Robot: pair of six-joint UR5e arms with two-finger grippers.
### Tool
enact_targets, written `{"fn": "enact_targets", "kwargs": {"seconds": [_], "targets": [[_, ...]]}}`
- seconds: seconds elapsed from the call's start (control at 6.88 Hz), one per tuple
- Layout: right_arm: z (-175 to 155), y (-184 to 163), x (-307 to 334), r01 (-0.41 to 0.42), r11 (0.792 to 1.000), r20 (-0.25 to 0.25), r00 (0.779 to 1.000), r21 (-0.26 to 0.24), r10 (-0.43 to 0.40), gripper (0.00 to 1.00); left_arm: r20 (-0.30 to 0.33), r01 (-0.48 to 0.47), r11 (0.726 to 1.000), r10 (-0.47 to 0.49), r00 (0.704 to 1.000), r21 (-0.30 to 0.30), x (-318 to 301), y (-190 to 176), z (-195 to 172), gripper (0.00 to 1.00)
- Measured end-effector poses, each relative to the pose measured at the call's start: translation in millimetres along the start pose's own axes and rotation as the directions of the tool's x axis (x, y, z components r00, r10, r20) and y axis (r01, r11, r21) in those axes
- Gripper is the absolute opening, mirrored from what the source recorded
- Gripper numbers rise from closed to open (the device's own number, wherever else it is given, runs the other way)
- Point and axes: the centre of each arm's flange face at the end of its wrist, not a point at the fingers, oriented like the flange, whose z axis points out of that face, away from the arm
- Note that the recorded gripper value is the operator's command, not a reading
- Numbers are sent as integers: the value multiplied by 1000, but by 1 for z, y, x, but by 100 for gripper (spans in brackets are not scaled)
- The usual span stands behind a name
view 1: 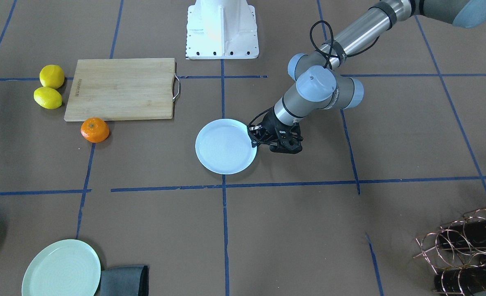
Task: Pick orange to plate
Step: 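Grip the white plate rim with the left gripper and slide it toward the table center, then release the plate with the left gripper while the right gripper reaches the orange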
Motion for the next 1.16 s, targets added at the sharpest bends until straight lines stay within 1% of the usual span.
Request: {"fn": "enact_targets", "kwargs": {"seconds": [0.15,0.29,0.44,0.58,0.87,1.02,1.16], "targets": [[-1,0,-1,2,1000,0,1000,1,-2,100,-4,-4,1000,4,1000,-1,4,1,0,4],[-1,0,-1,3,1000,0,1000,2,-3,100,-7,-7,1000,7,1000,2,7,1,0,50],[0,0,-3,5,1000,1,1000,0,-5,100,-8,-10,1000,11,1000,8,9,2,1,71],[3,-1,-8,14,1000,3,1000,-6,-14,100,-17,-17,1000,18,1000,15,11,4,1,73],[17,-10,-45,39,999,14,999,-17,-39,100,-58,-19,999,21,998,29,16,5,-7,73],[31,-17,-81,25,1000,24,999,-5,-24,100,-73,-1,999,4,997,37,17,3,-14,73],[56,-21,-126,-26,999,25,999,28,25,100,-86,9,999,-5,996,47,15,2,-26,76]]}}
